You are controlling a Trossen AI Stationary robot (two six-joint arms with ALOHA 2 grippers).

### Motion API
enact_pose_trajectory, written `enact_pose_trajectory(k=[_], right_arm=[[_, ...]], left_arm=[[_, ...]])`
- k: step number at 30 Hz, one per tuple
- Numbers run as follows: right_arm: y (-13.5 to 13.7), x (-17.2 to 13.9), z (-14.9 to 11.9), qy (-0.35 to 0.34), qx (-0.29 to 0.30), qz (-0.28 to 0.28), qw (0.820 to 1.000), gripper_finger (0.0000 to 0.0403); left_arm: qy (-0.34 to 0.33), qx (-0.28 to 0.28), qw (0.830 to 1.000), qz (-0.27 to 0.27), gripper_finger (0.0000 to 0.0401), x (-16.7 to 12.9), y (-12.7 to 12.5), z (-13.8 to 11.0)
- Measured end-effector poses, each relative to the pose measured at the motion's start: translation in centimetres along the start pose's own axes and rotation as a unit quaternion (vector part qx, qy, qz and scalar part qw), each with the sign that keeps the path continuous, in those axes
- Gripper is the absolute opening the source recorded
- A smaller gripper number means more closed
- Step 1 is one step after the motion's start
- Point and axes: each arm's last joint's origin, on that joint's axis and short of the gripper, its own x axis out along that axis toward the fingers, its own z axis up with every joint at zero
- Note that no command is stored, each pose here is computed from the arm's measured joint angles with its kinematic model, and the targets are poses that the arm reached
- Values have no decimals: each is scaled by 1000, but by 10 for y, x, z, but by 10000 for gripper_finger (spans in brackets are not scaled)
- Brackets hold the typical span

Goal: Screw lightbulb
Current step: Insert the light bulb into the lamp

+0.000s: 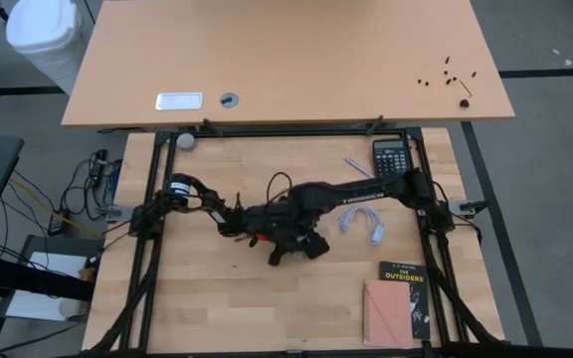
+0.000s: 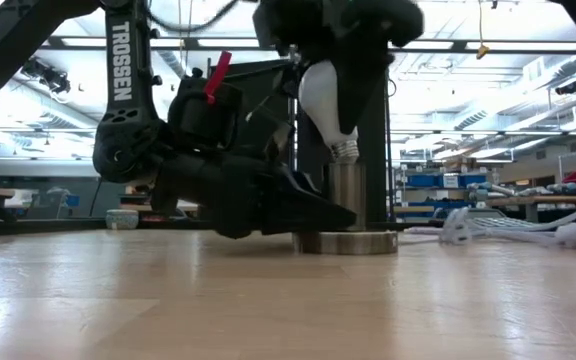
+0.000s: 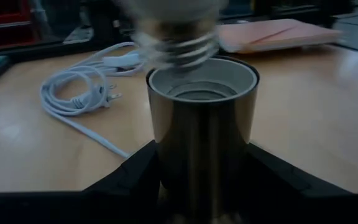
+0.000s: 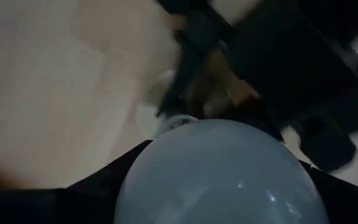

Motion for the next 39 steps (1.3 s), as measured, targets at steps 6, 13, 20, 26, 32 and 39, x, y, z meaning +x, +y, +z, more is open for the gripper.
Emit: enact_pose_trajectory(k=[6, 13, 20, 26, 32, 39], right_arm=[[20, -2, 13, -35, -21, -7, 999, 256], [20, 2, 14, -47, 4, -8, 999, 266], [26, 13, 15, -51, 1, -5, 999, 259], [34, 17, 16, -63, -2, -3, 998, 265], [38, 25, 8, -82, 2, -7, 997, 258], [43, 26, -8, -107, 3, -36, 994, 268]], left_arm=[[-7, 19, 999, -36, 197, 0, -2, 0], [-15, 30, 996, -79, 197, 0, -5, 1], [-16, 29, 994, -102, 197, -1, -7, 0], [-19, 34, 993, -116, 197, -1, -8, 0], [-22, 47, 991, -123, 197, 0, -13, 1], [-22, 46, 992, -117, 197, 1, -13, 2]])
